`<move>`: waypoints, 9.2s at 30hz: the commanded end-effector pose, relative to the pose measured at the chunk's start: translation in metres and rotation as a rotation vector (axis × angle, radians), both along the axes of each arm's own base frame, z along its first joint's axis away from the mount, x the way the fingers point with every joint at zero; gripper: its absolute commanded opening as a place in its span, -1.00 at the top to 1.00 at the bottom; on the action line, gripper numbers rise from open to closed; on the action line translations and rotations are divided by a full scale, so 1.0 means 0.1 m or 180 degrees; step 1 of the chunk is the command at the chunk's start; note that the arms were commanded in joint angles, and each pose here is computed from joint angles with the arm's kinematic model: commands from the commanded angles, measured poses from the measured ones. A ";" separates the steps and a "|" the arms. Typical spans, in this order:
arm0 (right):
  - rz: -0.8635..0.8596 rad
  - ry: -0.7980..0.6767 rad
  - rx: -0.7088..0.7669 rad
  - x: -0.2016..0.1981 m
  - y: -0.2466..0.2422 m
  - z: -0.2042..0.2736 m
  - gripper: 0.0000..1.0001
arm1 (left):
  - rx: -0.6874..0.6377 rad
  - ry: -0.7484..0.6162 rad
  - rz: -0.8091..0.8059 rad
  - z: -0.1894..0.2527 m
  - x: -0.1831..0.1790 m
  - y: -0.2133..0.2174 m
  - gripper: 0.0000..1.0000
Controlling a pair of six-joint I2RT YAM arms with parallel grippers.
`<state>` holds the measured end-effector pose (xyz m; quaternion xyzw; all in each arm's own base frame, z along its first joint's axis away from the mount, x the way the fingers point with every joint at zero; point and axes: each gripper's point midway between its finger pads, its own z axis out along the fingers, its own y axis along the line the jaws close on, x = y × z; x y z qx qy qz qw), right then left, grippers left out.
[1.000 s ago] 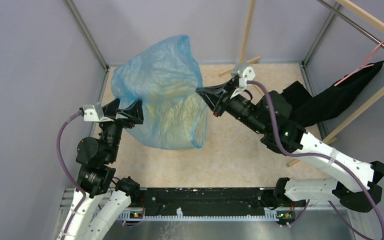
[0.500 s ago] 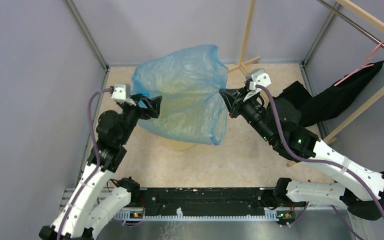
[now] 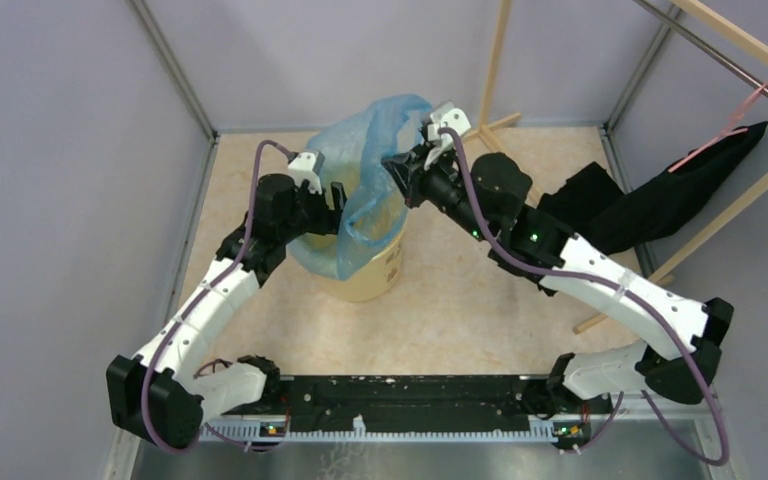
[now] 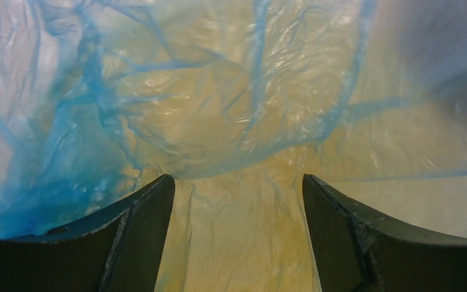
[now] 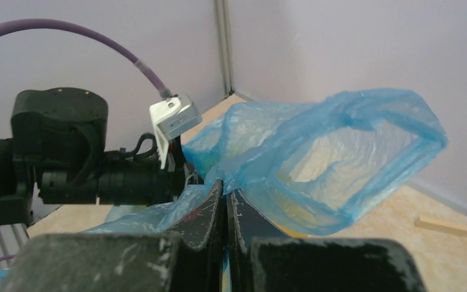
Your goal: Put the trash bags into the trash bin
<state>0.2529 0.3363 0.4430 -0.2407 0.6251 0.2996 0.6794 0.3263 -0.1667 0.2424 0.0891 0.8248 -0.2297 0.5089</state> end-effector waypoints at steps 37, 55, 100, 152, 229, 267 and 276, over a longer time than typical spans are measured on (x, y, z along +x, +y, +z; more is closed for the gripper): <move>-0.0236 0.0451 0.0000 0.46 -0.74 -0.30 1.00 | -0.1229 0.0750 -0.0937 -0.07 -0.41 -1.56 -0.64; 0.0972 0.0022 -0.0216 -0.22 -0.56 -0.30 1.00 | -0.0638 0.0065 -0.0718 0.68 -0.76 -0.84 -0.97; 0.2232 0.0131 -0.0215 -0.86 -0.34 -0.55 1.00 | -0.1715 0.0246 -0.2732 1.45 0.05 -1.27 -0.57; -0.0279 0.0676 -0.0145 0.54 -0.18 -0.86 1.00 | -0.1044 -0.0658 -0.0405 1.56 -0.66 -0.03 -0.97; 0.0319 0.0504 0.0818 0.21 0.07 -0.46 1.00 | -0.0848 0.0116 -0.1104 1.22 -0.82 -0.94 -0.36; 0.0410 0.0677 0.0734 0.12 0.03 -0.50 0.48 | -0.0850 -0.0015 -0.0850 1.23 -0.82 -0.77 1.00; 0.0328 0.0860 0.0566 0.00 -0.31 -0.59 -0.42 | -0.1022 -0.0272 -0.0699 1.34 -0.94 -0.60 1.00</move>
